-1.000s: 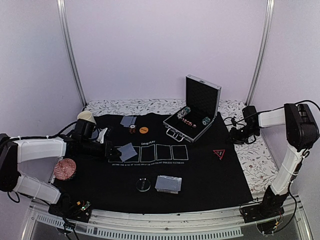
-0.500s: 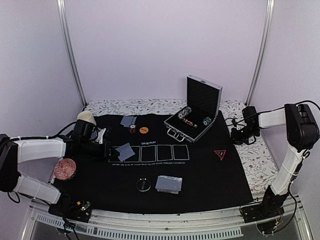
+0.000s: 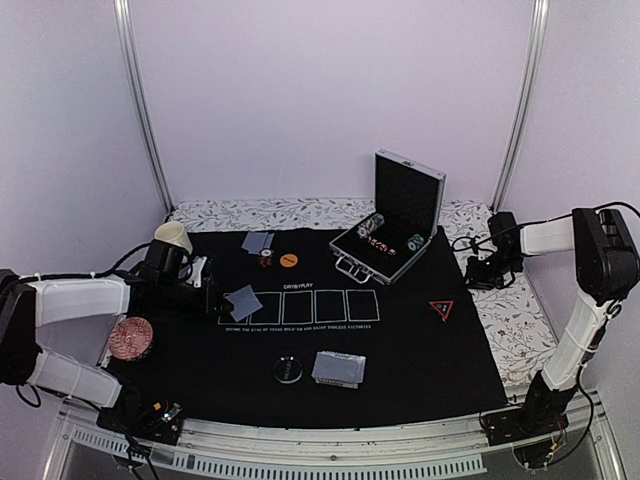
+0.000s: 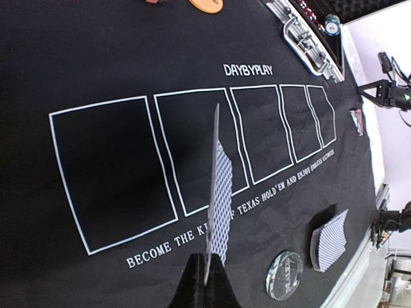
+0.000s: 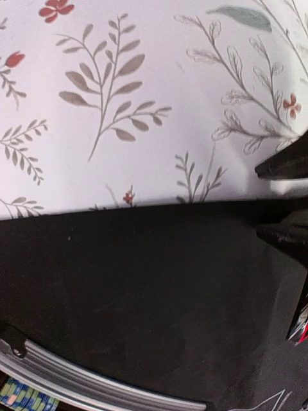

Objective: Distribute texas hold em gaming equipment
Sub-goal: Adjust the poker table mat at the center of the board, then flop the poker card into the community card area.

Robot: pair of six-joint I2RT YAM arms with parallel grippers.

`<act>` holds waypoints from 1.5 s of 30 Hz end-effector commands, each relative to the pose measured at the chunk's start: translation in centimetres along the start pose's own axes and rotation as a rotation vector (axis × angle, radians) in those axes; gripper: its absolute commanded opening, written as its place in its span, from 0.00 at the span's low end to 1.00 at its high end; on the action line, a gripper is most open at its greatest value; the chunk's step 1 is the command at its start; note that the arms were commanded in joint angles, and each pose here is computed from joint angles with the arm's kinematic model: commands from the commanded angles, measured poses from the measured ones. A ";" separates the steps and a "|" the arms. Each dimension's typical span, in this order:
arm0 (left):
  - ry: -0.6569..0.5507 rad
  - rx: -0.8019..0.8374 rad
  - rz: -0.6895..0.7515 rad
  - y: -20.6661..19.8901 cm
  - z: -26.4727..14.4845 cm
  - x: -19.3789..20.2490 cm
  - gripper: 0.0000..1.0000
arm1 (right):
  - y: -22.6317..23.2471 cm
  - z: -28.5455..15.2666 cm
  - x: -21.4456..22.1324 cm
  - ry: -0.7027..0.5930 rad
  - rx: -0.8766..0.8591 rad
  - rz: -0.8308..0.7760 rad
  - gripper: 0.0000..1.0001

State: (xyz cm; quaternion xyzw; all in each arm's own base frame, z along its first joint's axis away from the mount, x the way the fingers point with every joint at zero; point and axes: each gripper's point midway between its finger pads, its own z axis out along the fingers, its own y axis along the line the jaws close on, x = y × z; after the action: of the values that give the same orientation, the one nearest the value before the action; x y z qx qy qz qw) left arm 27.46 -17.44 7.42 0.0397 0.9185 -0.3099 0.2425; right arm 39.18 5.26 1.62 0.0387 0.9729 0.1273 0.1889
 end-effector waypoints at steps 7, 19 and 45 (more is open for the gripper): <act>-0.052 -0.038 -0.014 0.5 -1.0 -1.4 0.00 | -1.1 -5.0 -2.1 -0.103 0.088 0.008 0.44; -0.085 -0.237 0.087 1.5 -3.7 -4.8 0.00 | 4.5 -10.0 -2.6 -0.172 -0.104 -0.085 0.55; 0.069 -0.702 0.611 -0.4 -4.2 -8.4 0.00 | 9.7 -17.2 -1.7 -0.303 -0.337 -0.231 0.63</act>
State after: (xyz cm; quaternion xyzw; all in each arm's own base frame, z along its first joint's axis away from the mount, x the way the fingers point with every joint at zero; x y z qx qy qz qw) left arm 32.92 -15.14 14.36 0.2127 0.9260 0.0672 0.3045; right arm 35.18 10.19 19.79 -0.0753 0.8990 0.2584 0.3454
